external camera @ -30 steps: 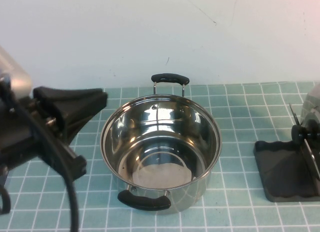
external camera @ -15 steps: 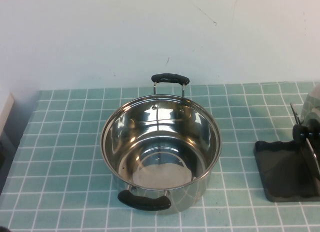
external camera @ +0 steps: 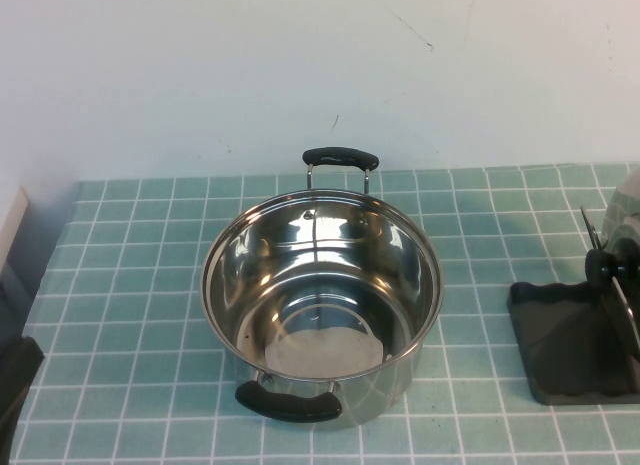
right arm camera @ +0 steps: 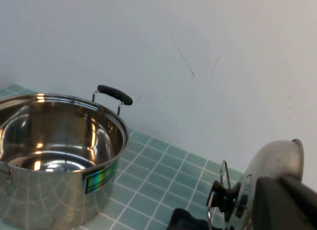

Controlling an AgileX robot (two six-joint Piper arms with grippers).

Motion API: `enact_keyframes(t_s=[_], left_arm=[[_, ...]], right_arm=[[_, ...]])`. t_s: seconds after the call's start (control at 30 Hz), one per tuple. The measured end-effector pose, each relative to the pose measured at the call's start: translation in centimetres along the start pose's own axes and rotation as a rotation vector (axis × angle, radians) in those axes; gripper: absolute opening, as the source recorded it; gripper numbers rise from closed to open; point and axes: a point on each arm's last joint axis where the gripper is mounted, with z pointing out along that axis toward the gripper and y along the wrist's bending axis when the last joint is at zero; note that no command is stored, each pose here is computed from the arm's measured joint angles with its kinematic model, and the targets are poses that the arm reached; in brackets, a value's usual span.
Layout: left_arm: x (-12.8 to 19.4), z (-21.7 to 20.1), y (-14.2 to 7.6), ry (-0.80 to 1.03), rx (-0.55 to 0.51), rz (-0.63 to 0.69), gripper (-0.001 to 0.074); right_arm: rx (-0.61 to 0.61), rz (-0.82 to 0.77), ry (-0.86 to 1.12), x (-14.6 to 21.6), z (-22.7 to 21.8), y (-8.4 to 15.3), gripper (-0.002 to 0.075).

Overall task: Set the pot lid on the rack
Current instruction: Place the pot lid on the pot rack

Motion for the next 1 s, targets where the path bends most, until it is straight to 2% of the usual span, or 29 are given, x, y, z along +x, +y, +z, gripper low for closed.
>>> enact_keyframes(t_s=[0.57, 0.63, 0.83, 1.0], left_arm=[[0.4, -0.1, -1.1, 0.039, 0.125, 0.003, -0.0001], [0.4, -0.1, -1.3, 0.044, 0.140, 0.004, -0.0001], [0.5, -0.1, -1.5, 0.055, 0.168, 0.011, -0.0001], [0.5, -0.2, -1.6, 0.057, 0.175, 0.011, -0.0001]], right_arm=[[-0.018, 0.069, 0.118, 3.9, 2.2, 0.1, -0.0001], [0.037, 0.084, 0.126, 5.1, 2.8, -0.3, -0.0001], [0.364, 0.068, 0.107, 10.2, 4.6, -2.7, -0.0001], [0.406, 0.159, 0.199, 13.5, 5.1, -2.6, -0.0001]])
